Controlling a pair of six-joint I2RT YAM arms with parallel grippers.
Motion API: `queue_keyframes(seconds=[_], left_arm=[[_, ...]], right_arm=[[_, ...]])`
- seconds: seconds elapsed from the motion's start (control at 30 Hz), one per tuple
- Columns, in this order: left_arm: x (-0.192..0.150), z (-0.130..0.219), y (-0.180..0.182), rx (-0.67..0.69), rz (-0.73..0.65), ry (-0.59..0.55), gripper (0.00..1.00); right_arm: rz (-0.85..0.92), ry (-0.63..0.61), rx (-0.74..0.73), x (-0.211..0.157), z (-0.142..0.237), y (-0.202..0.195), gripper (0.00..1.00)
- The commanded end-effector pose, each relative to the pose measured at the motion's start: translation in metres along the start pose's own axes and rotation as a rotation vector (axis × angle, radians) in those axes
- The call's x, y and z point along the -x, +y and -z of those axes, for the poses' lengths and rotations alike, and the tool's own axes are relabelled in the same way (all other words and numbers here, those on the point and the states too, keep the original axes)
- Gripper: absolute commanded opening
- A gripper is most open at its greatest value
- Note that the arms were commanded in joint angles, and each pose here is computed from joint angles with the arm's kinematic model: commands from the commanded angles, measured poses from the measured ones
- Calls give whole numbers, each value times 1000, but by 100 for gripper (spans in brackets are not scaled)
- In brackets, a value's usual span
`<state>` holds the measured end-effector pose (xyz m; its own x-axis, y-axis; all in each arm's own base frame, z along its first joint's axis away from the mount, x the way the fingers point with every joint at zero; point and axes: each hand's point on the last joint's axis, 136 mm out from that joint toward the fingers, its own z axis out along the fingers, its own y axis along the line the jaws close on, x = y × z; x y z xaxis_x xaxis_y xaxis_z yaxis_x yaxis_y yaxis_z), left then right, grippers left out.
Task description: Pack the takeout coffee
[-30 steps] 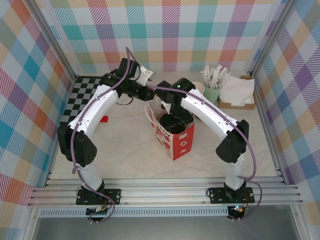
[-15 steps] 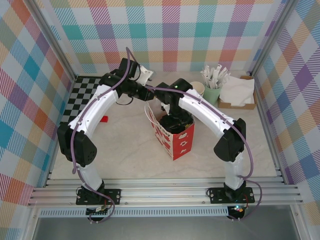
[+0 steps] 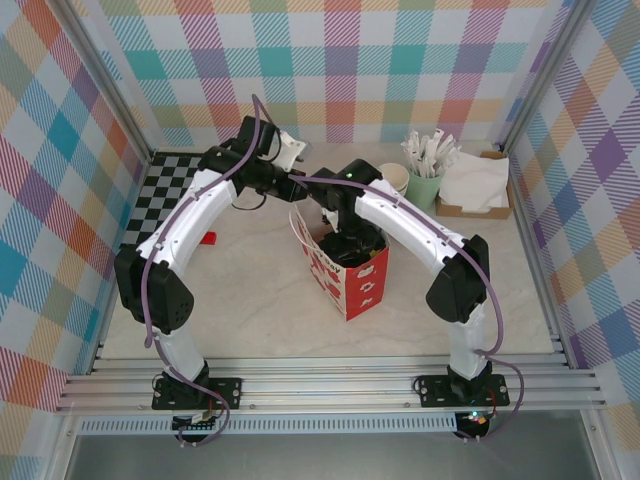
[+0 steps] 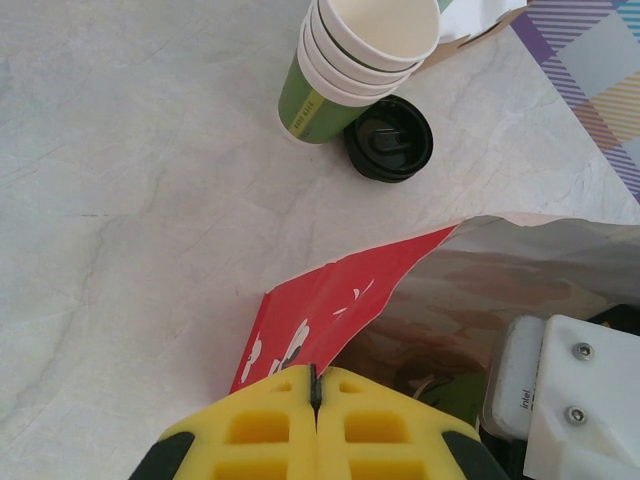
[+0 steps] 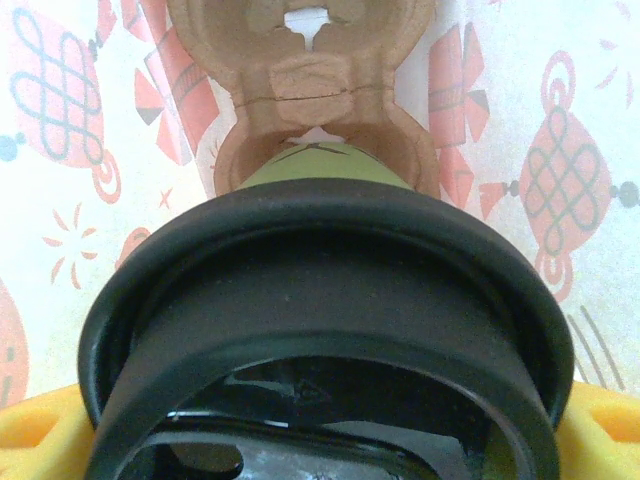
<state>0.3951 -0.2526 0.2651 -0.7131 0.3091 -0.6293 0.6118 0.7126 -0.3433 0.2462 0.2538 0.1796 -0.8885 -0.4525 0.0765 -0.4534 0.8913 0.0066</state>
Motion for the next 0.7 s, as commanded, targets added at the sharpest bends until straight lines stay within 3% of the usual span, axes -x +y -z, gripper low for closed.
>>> queue_keyframes(seconds=[0.0,0.67], left_arm=[[3,10,-6,2,-28,-20,0],[2,9,-6,-1,-25,-18,0]], right_arm=[[-1,22,-7,-3,-3,-2,40],[1,-11,-9,2,-8,-4,39]])
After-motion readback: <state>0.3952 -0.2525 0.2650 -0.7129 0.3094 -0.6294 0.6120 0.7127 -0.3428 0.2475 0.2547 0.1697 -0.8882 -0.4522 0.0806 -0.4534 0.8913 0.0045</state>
